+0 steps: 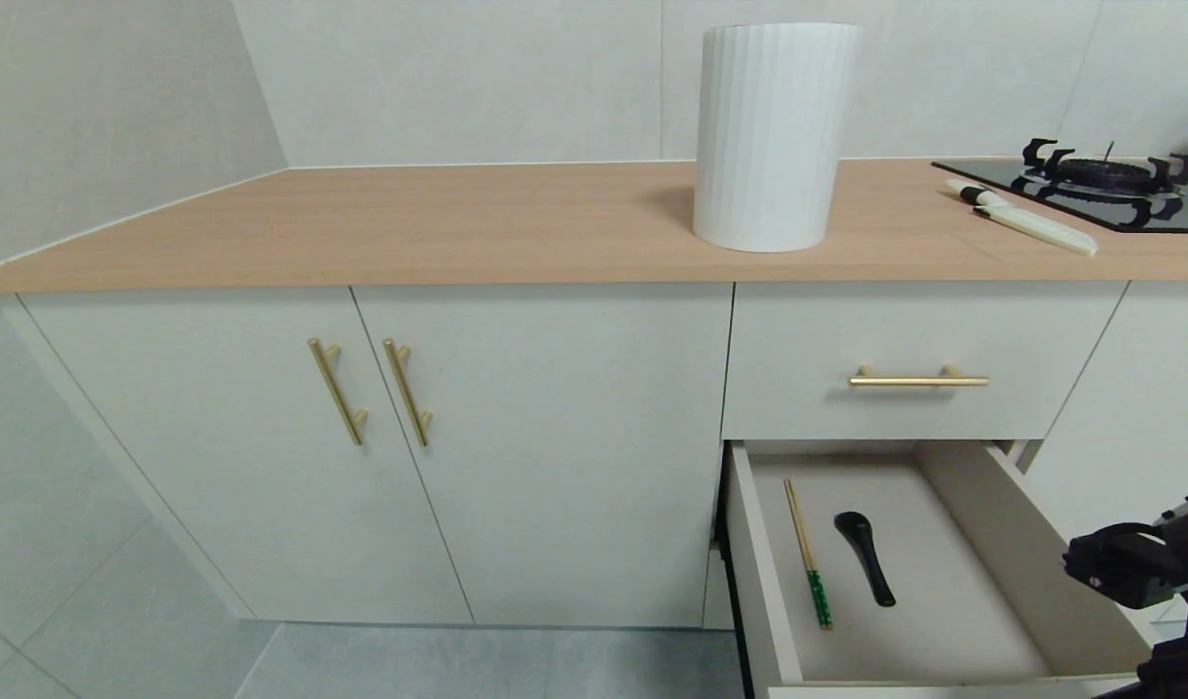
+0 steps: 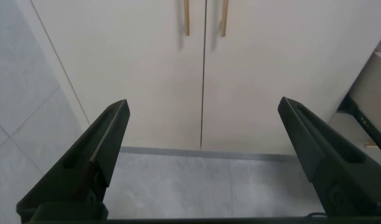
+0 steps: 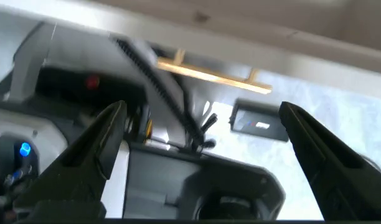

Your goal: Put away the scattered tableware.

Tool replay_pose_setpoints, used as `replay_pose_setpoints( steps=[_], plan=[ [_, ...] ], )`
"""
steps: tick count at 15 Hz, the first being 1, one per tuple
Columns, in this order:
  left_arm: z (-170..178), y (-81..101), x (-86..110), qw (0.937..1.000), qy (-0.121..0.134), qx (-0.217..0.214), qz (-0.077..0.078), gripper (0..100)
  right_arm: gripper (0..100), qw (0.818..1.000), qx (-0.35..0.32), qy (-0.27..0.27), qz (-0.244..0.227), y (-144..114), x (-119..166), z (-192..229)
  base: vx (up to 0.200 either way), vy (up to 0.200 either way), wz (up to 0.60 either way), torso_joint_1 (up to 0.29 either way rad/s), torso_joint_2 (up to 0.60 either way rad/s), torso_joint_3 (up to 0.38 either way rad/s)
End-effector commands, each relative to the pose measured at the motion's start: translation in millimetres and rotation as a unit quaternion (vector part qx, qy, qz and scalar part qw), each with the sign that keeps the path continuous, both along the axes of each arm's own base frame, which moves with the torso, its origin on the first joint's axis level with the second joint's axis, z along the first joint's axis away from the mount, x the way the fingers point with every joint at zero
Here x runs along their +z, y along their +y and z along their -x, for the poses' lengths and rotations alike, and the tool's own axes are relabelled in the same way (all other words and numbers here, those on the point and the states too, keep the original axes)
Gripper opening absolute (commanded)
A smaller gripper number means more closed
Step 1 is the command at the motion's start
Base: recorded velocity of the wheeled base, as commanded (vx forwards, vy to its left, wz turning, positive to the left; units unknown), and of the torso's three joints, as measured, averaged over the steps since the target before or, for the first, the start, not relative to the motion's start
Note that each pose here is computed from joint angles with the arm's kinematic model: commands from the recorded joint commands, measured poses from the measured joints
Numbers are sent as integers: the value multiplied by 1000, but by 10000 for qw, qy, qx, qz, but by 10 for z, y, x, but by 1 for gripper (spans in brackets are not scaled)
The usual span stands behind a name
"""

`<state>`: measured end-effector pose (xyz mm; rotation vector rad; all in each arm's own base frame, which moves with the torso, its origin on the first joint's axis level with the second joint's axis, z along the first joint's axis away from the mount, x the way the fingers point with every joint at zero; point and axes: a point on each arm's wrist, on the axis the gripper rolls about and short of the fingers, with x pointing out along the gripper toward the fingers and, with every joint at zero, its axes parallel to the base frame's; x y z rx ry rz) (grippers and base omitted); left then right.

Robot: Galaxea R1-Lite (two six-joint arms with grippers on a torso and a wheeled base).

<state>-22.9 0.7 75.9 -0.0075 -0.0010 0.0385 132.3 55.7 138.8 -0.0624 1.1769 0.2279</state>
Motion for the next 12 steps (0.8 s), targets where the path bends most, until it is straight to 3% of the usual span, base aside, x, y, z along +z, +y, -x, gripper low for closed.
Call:
replay_pose_setpoints(
  steps=[1,5,12],
  plan=[
    [0,0,0,10000,-3,7,1,100,100,9986,4,492,177,53,-162,-120,0,0,0,0,0,0],
    [0,0,0,10000,-3,7,1,100,100,9944,-63,973,413,105,-351,-256,0,0,0,0,0,0],
    [1,0,3,10000,-3,7,1,100,100,9981,-495,172,337,137,-440,-382,0,0,0,0,0,0]
  ],
)
